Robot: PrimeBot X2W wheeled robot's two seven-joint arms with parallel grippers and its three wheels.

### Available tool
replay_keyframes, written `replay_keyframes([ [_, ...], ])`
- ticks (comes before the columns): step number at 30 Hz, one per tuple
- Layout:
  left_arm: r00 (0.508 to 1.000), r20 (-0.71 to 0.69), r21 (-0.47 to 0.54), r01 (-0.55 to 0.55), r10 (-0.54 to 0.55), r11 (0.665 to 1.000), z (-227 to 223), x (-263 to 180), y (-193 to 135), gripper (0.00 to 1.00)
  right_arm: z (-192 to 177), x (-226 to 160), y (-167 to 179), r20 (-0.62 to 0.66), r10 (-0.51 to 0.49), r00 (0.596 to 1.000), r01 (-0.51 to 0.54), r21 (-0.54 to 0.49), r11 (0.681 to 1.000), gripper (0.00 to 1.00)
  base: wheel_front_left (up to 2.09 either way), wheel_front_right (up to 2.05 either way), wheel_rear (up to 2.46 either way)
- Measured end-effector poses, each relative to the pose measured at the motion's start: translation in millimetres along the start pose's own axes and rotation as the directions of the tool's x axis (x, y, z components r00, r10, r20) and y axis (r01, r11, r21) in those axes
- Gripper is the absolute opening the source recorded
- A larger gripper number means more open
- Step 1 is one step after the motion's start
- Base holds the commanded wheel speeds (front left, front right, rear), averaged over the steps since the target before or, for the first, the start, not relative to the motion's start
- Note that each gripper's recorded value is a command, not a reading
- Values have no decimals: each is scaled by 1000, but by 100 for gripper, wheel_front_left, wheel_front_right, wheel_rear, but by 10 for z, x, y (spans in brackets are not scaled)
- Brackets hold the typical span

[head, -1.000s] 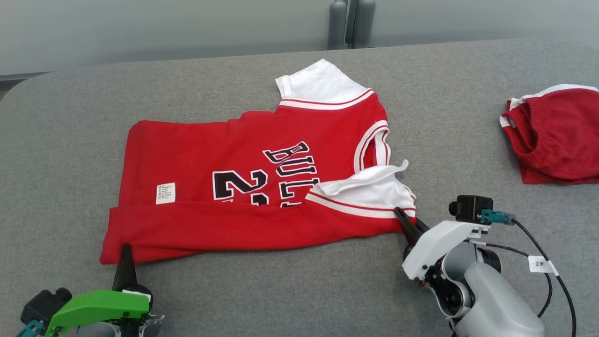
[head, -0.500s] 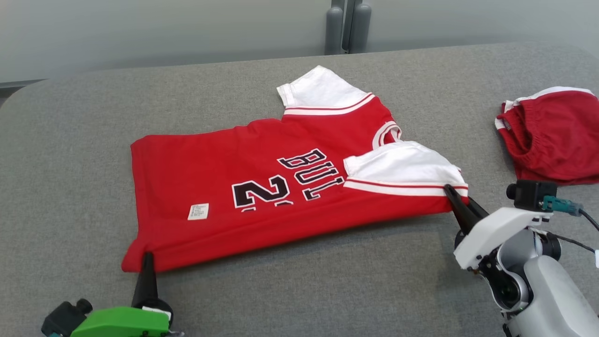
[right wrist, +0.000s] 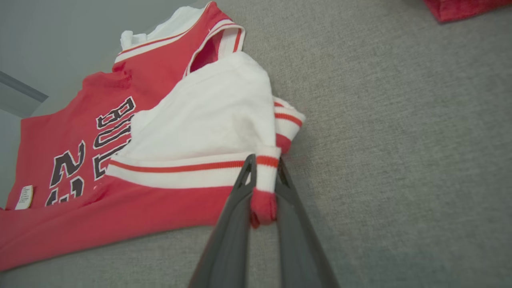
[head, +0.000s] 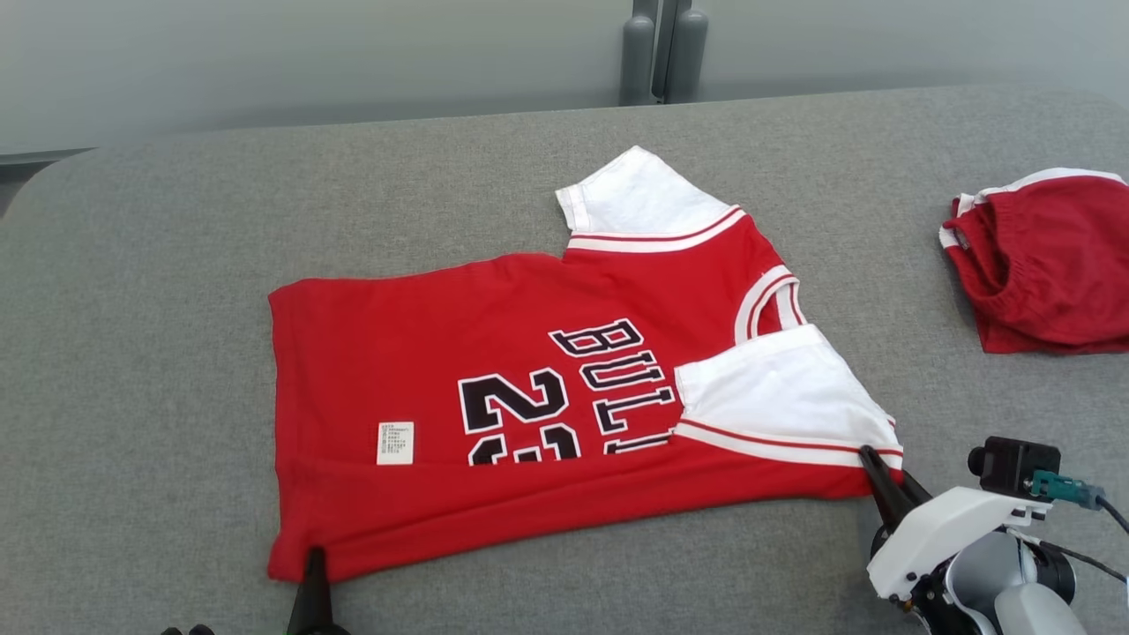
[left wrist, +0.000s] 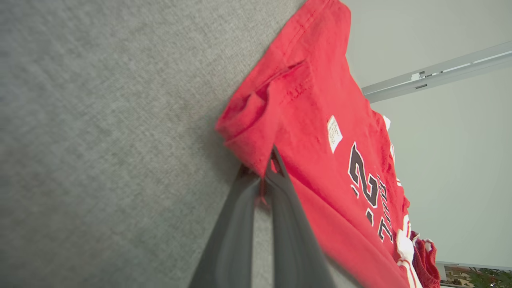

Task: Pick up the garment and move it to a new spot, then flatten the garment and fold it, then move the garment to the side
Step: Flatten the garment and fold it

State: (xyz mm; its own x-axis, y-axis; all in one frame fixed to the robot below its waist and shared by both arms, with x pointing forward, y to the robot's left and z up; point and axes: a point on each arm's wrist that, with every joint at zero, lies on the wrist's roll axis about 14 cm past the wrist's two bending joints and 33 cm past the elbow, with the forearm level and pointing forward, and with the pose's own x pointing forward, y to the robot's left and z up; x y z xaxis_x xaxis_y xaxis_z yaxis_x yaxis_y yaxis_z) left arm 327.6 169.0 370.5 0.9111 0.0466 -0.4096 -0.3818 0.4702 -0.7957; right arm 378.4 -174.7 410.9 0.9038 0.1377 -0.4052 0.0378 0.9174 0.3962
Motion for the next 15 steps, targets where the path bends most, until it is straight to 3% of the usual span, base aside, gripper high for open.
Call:
replay_keyframes([
  [15, 999, -35, 104, 15, -12, 995, -87, -185, 94, 0, -253, -226, -135, -36, -56, 998, 57, 25, 998, 0, 0, 0, 0],
])
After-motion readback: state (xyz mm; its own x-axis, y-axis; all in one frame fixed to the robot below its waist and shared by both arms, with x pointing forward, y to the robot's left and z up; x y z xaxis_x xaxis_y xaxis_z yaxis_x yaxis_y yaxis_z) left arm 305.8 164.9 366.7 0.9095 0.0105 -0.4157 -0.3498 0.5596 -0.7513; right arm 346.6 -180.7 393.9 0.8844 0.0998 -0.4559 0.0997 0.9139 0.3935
